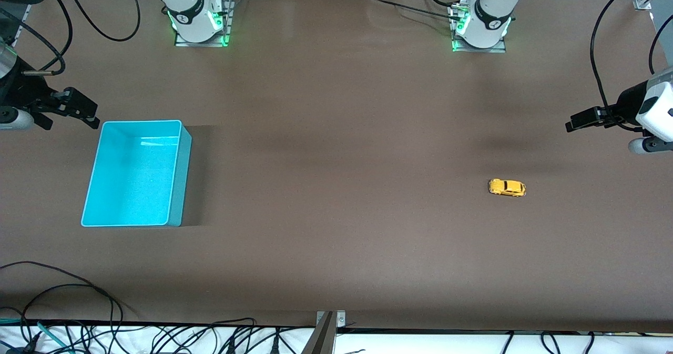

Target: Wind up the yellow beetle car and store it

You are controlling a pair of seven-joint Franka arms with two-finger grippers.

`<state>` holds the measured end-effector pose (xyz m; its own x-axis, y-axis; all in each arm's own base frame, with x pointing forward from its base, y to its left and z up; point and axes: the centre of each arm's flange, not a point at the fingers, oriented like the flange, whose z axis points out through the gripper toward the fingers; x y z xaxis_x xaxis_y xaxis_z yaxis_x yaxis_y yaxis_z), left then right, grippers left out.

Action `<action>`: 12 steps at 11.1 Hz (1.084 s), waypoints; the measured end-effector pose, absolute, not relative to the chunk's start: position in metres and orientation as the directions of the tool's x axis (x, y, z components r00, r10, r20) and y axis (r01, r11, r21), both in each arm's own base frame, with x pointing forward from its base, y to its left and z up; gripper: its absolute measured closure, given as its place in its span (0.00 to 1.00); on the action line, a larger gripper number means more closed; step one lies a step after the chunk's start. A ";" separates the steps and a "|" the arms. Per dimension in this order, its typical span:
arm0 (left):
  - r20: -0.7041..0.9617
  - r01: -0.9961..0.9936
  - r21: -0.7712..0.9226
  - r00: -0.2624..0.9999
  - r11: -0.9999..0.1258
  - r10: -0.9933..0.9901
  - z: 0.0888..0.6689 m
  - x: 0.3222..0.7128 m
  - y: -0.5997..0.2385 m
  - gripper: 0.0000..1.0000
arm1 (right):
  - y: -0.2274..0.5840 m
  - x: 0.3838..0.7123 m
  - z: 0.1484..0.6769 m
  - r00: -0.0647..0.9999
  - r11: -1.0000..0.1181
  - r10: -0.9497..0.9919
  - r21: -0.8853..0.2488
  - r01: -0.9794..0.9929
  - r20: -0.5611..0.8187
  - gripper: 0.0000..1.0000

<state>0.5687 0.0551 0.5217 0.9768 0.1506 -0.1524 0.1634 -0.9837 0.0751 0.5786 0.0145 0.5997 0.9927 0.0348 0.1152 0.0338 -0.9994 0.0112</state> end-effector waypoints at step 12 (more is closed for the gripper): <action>-0.165 0.167 0.074 0.974 -0.983 0.153 0.514 0.571 0.057 0.00 | 0.017 0.580 0.595 0.995 -0.999 0.039 0.012 0.038 0.095 0.00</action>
